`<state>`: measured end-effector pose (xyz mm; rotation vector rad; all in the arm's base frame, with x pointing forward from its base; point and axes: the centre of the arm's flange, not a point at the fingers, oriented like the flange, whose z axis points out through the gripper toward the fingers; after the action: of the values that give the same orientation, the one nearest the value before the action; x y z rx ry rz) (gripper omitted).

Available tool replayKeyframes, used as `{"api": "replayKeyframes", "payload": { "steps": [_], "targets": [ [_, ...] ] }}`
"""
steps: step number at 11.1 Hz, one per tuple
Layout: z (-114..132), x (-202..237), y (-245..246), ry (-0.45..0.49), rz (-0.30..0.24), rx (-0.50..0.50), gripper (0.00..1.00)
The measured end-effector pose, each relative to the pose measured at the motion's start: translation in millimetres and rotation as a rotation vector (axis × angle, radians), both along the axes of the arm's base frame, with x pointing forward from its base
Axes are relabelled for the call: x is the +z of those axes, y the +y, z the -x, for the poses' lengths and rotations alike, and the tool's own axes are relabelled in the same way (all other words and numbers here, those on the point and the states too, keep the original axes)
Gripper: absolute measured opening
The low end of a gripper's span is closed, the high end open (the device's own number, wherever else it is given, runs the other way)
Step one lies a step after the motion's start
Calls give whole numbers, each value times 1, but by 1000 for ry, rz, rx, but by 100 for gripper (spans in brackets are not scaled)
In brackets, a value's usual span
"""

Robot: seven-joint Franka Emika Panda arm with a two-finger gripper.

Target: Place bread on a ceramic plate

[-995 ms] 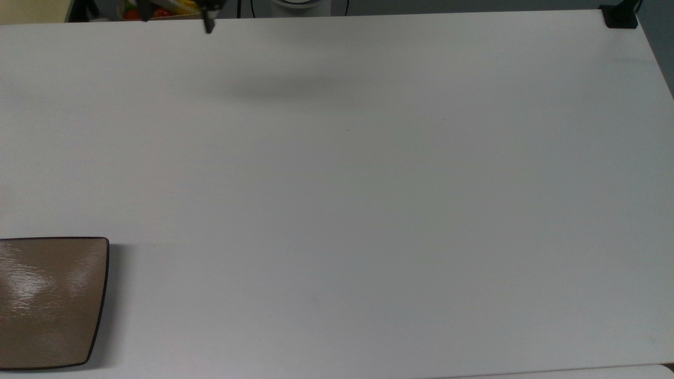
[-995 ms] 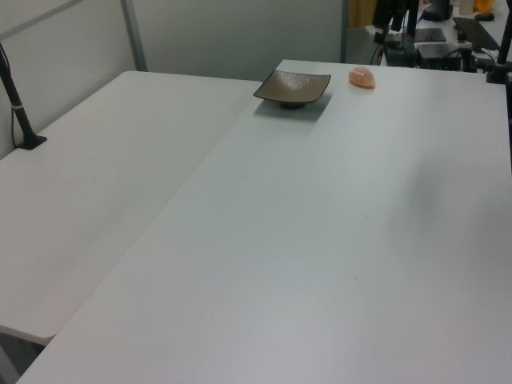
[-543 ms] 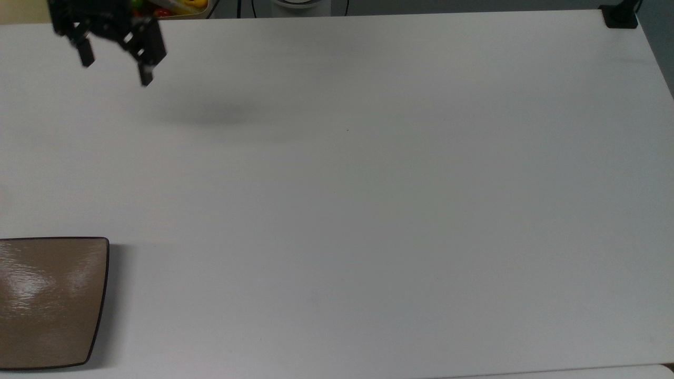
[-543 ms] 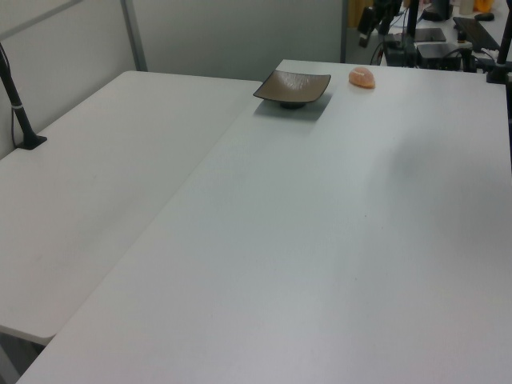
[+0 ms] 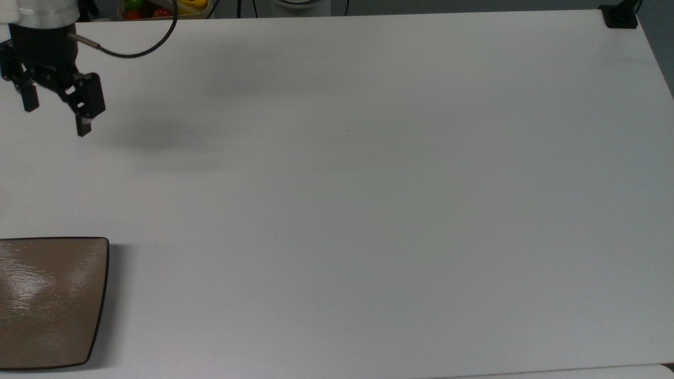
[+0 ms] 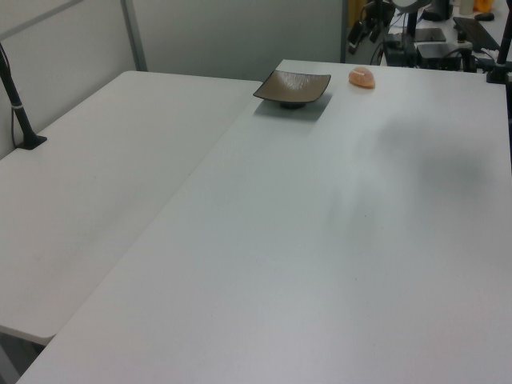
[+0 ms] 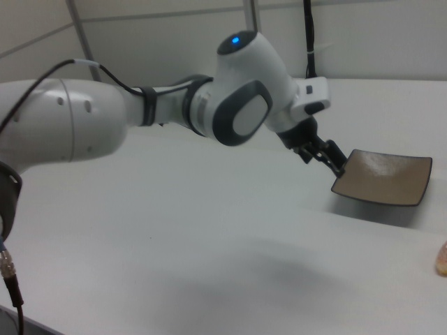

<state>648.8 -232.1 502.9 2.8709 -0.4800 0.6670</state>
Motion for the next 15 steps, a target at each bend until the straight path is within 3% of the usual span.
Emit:
{"api": "replayKeyframes", "payload": {
  "steps": [3,7,10,15],
  "targets": [
    [-8,-36,-37,-66,36,-37,100],
    [-3,-87,-110,-165,100,-111,100],
    [-1,-124,-138,-213,134,-132,100],
    [-22,-171,-167,-218,159,-142,100]
  ]
}}
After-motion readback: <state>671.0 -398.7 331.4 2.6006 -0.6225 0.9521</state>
